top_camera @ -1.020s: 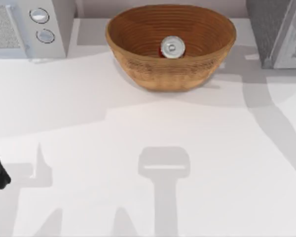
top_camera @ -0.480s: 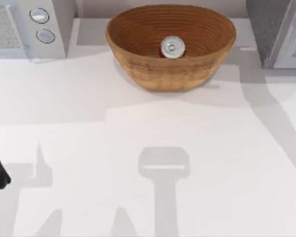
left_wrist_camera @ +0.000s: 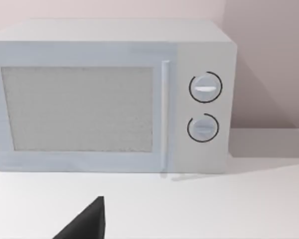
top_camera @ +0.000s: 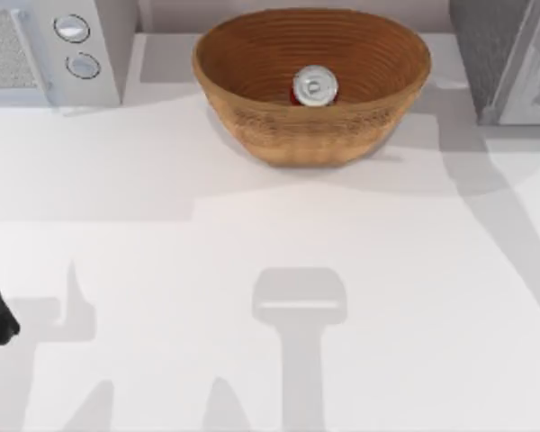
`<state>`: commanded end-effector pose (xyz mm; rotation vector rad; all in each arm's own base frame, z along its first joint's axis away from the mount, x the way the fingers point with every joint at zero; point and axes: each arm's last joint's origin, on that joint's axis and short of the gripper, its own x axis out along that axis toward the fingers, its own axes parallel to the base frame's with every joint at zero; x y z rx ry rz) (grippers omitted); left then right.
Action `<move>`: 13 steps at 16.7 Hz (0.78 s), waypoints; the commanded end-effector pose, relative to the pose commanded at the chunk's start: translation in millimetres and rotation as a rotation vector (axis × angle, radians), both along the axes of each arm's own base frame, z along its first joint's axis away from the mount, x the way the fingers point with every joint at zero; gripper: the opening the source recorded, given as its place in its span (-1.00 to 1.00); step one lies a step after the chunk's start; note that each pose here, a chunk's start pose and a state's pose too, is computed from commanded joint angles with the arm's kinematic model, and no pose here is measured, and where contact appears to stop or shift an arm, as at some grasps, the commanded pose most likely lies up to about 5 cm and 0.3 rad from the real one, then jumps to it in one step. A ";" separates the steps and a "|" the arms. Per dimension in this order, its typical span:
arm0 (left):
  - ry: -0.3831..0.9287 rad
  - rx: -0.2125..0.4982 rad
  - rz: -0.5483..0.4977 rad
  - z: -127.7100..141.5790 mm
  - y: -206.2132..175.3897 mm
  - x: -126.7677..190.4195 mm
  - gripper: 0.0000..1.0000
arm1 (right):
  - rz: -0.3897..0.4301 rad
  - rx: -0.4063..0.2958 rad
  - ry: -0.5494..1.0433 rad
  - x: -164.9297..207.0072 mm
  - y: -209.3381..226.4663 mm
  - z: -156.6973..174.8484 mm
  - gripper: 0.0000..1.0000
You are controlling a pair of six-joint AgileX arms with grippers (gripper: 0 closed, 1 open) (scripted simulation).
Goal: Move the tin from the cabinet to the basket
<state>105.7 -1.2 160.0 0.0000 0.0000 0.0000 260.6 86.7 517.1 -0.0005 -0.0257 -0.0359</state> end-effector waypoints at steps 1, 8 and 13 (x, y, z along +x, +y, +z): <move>0.000 0.000 0.000 0.0 0.0 0.0 1.00 | 0.002 0.000 -0.001 -2.8 -1.9 -1.7 1.00; 0.000 0.000 0.000 0.0 0.0 0.0 1.00 | 0.019 -0.010 0.024 -55.7 -35.8 -56.2 1.00; 0.000 0.000 0.000 0.0 0.0 0.0 1.00 | 0.029 -0.015 0.066 -106.7 -63.0 -149.9 1.00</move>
